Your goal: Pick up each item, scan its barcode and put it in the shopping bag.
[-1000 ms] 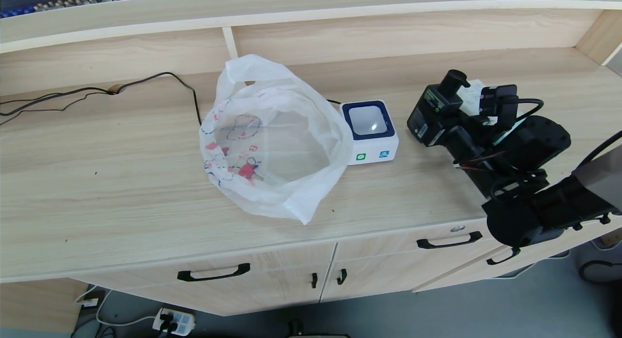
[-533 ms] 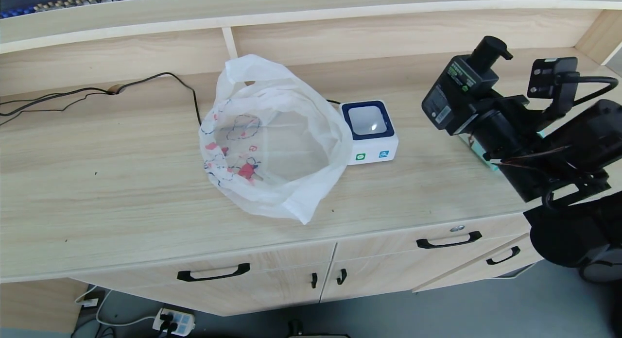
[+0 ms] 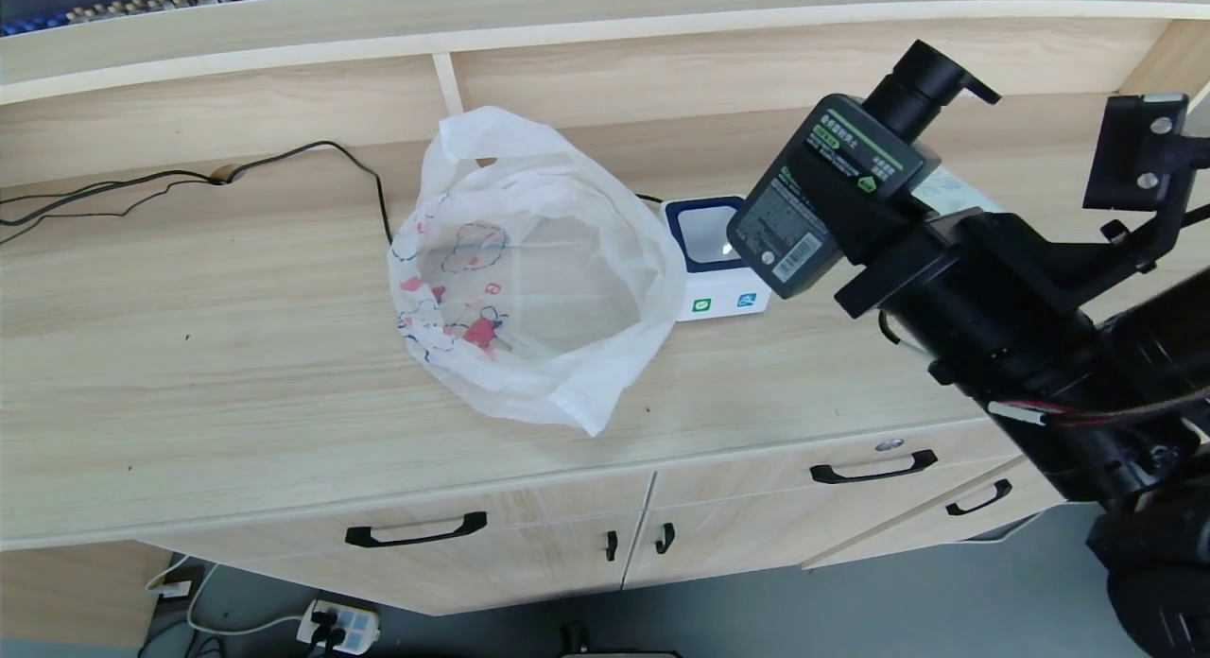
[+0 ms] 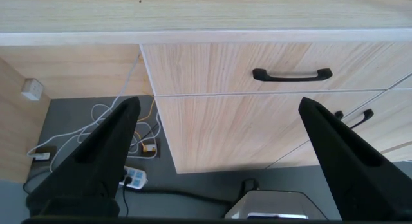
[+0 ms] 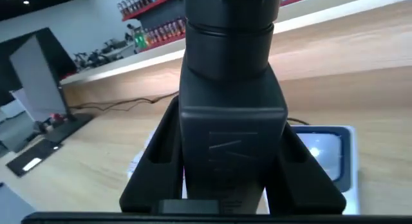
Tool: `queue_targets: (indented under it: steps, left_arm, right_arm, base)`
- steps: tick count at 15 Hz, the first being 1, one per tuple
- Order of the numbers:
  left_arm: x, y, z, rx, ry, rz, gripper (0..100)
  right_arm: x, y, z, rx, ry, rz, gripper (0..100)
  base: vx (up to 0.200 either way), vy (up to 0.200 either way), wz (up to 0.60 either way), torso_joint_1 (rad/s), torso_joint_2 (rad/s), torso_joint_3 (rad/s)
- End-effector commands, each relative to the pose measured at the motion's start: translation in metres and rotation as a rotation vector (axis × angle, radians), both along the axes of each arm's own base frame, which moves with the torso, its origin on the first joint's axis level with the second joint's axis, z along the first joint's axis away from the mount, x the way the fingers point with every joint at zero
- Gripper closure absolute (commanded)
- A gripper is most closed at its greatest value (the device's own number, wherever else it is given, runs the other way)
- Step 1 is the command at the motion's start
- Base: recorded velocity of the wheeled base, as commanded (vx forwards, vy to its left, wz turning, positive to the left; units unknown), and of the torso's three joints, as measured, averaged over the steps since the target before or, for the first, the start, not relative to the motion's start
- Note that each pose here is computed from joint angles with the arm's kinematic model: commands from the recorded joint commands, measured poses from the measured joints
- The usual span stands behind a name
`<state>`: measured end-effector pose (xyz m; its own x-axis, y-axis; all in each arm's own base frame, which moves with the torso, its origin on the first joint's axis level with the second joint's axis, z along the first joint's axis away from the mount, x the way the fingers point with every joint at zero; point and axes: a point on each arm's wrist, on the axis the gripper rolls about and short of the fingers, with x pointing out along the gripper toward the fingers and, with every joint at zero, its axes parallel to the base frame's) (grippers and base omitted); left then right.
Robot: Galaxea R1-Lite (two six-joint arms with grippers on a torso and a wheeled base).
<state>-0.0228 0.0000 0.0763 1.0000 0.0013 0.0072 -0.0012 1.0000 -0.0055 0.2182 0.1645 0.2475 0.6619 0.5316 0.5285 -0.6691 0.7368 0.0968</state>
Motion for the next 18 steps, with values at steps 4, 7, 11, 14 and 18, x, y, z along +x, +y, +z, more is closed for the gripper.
queue_targets:
  steps: [4, 7, 11, 14, 18]
  left_arm:
    - [0.0, 0.0, 0.0, 0.002, 0.004, -0.001, 0]
    - [0.0, 0.0, 0.0, 0.006, 0.004, -0.001, 0]
    - [0.0, 0.0, 0.0, 0.006, 0.004, -0.001, 0]
    - [0.0, 0.0, 0.0, 0.006, 0.004, -0.001, 0]
    - [0.0, 0.0, 0.0, 0.006, 0.004, 0.0, 0]
  right_arm:
    - [-0.083, 0.043, 0.008, 0.191, 0.167, 0.366, 100]
    - [-0.12, 0.057, 0.013, 0.229, 0.227, 0.568, 100]
    - [-0.12, 0.058, 0.025, 0.297, 0.231, 0.607, 100]
    - [-0.125, 0.05, 0.032, 0.328, 0.239, 0.663, 100]
    - [-0.125, 0.049, 0.033, 0.331, 0.242, 0.675, 100]
  base:
    - [0.0, 0.0, 0.0, 0.0, 0.0, 0.0]
    - [0.0, 0.0, 0.0, 0.0, 0.0, 0.0]
    - [0.0, 0.0, 0.0, 0.0, 0.0, 0.0]
    - [0.0, 0.0, 0.0, 0.0, 0.0, 0.0]
    - [0.0, 0.0, 0.0, 0.0, 0.0, 0.0]
